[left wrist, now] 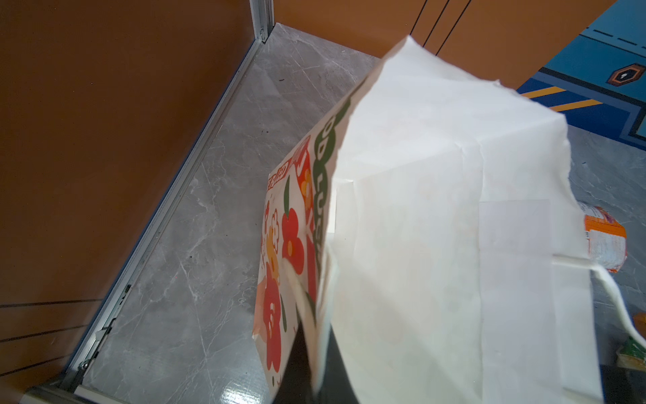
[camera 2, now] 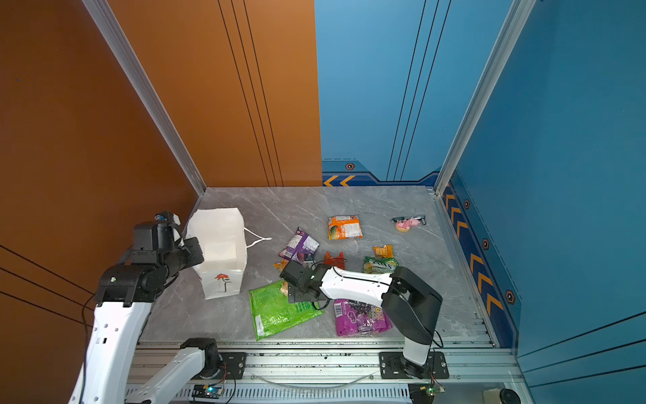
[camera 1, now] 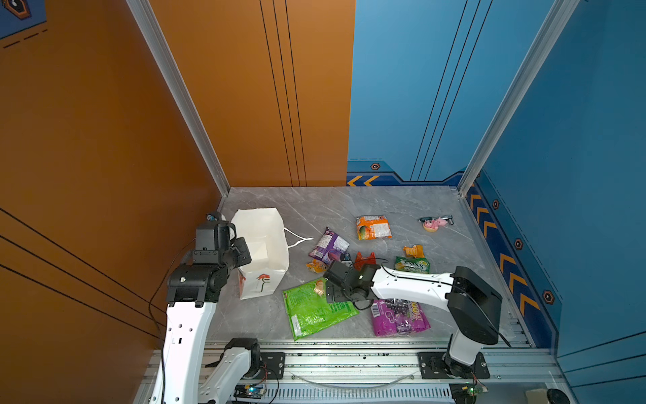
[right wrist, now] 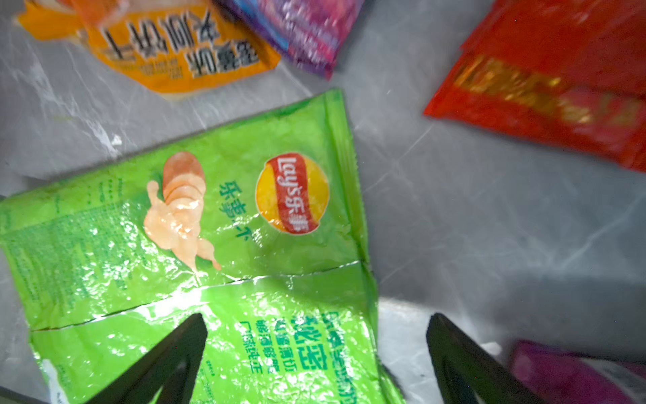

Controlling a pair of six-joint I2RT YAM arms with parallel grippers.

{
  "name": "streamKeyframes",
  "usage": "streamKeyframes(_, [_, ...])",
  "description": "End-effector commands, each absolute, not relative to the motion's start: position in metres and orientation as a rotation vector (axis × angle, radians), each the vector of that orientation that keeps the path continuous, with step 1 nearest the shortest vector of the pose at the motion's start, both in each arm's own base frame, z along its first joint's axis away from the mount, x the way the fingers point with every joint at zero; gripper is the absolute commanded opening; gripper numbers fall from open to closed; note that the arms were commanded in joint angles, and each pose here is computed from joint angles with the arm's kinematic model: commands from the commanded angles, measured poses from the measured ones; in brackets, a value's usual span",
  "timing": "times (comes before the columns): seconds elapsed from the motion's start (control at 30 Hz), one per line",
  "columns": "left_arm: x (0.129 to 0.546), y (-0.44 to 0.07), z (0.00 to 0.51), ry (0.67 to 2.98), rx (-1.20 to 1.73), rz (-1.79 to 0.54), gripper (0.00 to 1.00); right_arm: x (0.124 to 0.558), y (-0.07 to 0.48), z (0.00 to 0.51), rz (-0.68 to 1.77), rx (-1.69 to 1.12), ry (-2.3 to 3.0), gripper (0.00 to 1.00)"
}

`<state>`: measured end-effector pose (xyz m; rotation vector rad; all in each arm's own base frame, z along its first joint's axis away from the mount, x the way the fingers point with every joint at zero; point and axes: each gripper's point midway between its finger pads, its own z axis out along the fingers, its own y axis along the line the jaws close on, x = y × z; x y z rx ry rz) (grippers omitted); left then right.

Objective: Place the snacks into the paper bag
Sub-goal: 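Pull the bag nearer with the left gripper while the right gripper lowers, then close the right gripper on the green Lay's bag's edge and lift it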

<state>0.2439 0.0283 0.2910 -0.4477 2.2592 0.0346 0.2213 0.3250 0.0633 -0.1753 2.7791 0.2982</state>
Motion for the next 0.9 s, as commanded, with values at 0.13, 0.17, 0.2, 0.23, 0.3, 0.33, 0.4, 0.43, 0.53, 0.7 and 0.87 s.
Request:
streamKeyframes(0.13, [0.246, 0.027, 0.289, 2.261, -0.444, 0.015, 0.0, 0.23, 0.32, 0.045, 0.275, -0.445, 2.85, 0.99])
streamKeyframes(0.17, [0.246, 0.027, 0.289, 2.262, -0.443, 0.015, 0.0, 0.231, 0.32, 0.043, 0.27, -0.447, 2.852, 0.99])
streamKeyframes(0.2, [0.246, 0.026, 0.289, 2.264, -0.444, 0.014, 0.0, 0.231, 0.322, 0.042, 0.273, -0.454, 2.853, 0.98])
streamKeyframes(0.23, [0.246, 0.026, 0.288, 2.267, -0.445, 0.014, 0.0, 0.23, 0.324, 0.041, 0.282, -0.464, 2.859, 0.96])
streamKeyframes(0.3, [0.247, 0.025, 0.287, 2.271, -0.445, 0.006, 0.0, 0.229, 0.33, 0.038, 0.299, -0.477, 2.866, 0.93])
streamKeyframes(0.33, [0.247, 0.025, 0.286, 2.273, -0.448, 0.006, 0.0, 0.227, 0.332, 0.035, 0.3, -0.484, 2.872, 0.92])
streamKeyframes(0.4, [0.248, 0.025, 0.284, 2.279, -0.448, 0.003, 0.0, 0.223, 0.338, 0.028, 0.285, -0.496, 2.883, 0.87])
streamKeyframes(0.43, [0.247, 0.025, 0.284, 2.279, -0.447, 0.002, 0.0, 0.22, 0.342, 0.024, 0.283, -0.506, 2.89, 0.83])
streamKeyframes(0.53, [0.248, 0.026, 0.283, 2.275, -0.444, 0.009, 0.0, 0.206, 0.355, 0.006, 0.32, -0.528, 2.945, 0.67])
streamKeyframes(0.7, [0.248, 0.026, 0.283, 2.267, -0.445, 0.011, 0.0, 0.198, 0.358, -0.004, 0.318, -0.521, 2.964, 0.35])
streamKeyframes(0.87, [0.25, 0.027, 0.28, 2.275, -0.443, 0.019, 0.0, 0.195, 0.364, 0.001, 0.401, -0.482, 2.949, 0.08])
